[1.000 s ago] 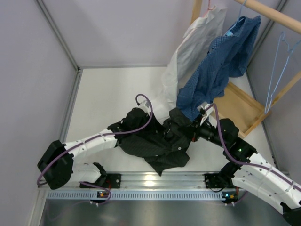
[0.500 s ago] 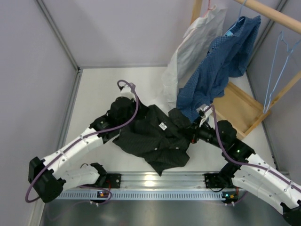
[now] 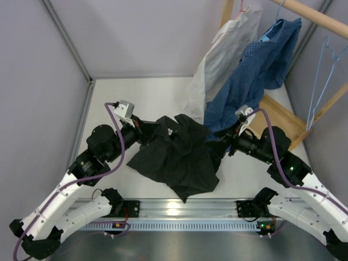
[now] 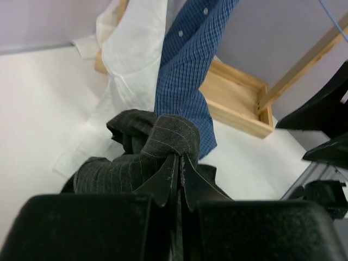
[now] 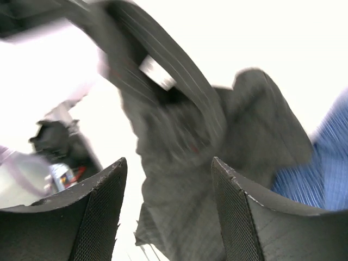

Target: Place the shirt on the hanger

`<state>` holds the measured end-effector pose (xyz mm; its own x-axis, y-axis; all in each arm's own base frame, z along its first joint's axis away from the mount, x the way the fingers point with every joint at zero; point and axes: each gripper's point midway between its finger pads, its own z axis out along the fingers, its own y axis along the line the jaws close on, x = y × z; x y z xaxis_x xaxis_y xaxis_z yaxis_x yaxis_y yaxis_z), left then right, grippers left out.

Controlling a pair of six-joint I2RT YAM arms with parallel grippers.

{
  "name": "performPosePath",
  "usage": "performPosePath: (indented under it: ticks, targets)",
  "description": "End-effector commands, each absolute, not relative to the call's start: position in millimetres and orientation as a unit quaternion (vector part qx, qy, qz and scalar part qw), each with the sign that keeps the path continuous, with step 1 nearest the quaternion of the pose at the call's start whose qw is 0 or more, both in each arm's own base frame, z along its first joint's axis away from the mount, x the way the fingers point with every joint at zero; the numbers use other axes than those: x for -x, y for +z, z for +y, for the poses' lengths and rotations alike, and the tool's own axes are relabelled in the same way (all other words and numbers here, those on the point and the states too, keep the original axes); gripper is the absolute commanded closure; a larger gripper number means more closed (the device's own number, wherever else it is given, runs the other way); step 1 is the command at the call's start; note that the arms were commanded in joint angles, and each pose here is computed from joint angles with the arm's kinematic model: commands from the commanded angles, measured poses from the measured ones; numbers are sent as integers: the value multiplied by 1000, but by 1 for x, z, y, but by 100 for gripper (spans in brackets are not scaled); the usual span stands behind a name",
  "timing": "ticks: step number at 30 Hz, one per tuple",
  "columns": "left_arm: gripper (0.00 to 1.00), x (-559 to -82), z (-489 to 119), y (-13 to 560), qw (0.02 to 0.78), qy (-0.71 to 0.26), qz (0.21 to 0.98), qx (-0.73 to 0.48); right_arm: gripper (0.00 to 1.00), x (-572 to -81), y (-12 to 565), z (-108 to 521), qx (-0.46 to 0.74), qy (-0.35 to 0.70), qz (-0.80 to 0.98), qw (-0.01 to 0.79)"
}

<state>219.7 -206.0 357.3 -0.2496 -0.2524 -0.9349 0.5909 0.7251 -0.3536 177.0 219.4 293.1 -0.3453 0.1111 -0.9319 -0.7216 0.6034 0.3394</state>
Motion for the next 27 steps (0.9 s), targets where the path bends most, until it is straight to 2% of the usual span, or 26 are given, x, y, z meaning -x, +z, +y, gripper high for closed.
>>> performPosePath:
  ticks: [1,11,15,22,27]
  targets:
    - [100,-207,-209,341,574,-370,719,-129,40,-158,310,244,316,429,684,499]
    - [100,-177,-210,344,536,-414,722,-144,42,-216,277,312,401,418,668,467]
    - [100,-177,-207,340,531,-407,730,-140,40,-240,258,323,405,394,675,474]
    - [100,-176,-204,346,535,-407,728,-136,40,-252,206,340,407,397,693,443]
    - [100,-175,-204,350,536,-407,727,-136,40,-270,189,335,381,365,712,463]
